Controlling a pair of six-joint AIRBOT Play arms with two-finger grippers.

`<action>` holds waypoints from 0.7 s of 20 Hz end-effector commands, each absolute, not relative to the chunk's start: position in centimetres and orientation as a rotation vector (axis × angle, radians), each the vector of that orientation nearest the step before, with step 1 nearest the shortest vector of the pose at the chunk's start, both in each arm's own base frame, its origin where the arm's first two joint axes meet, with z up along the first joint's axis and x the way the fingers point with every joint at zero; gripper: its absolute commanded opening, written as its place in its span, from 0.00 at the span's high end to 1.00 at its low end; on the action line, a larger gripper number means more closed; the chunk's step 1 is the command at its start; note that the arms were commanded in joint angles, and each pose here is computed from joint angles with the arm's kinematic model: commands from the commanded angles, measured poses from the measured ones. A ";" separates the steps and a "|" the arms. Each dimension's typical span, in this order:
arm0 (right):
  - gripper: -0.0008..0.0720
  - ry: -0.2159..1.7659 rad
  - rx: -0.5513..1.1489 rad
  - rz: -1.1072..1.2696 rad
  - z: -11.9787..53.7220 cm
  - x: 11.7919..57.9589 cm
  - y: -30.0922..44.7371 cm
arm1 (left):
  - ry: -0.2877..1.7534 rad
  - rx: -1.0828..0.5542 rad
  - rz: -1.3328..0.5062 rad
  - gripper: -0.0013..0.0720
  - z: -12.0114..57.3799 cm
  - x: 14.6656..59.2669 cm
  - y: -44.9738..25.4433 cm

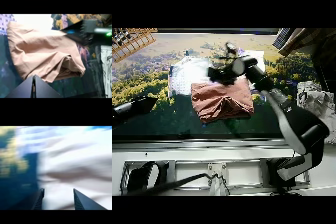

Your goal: Fold the clothes and pants, and hang the long-sleeved shirts on hangers.

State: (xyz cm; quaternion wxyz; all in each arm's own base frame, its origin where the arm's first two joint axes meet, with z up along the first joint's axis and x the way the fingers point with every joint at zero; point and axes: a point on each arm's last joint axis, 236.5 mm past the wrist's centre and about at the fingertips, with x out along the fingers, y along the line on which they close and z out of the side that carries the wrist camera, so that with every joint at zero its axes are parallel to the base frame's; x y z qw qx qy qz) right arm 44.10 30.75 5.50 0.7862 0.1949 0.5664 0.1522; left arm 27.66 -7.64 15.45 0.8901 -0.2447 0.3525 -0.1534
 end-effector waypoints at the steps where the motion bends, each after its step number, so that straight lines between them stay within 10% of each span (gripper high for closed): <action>1: 0.37 1.345 0.180 0.211 4.6 44.2 17.6 | 0.720 -0.517 -0.303 0.97 15.2 28.1 -7.3; 4: 0.37 1.334 0.279 0.128 5.1 45.5 9.9 | 0.722 -0.534 -0.282 0.96 14.6 29.3 -6.7; 7: 0.32 1.287 0.497 0.163 4.9 46.8 7.0 | 0.743 -0.553 -0.280 0.49 13.5 30.6 -6.5; 10: 0.57 1.299 0.586 0.265 2.3 46.0 6.7 | 0.761 -0.581 -0.338 0.48 12.9 31.6 -7.4; 14: 0.58 1.326 0.614 0.321 -1.1 44.4 7.3 | 0.783 -0.614 -0.353 0.48 11.8 32.7 -7.6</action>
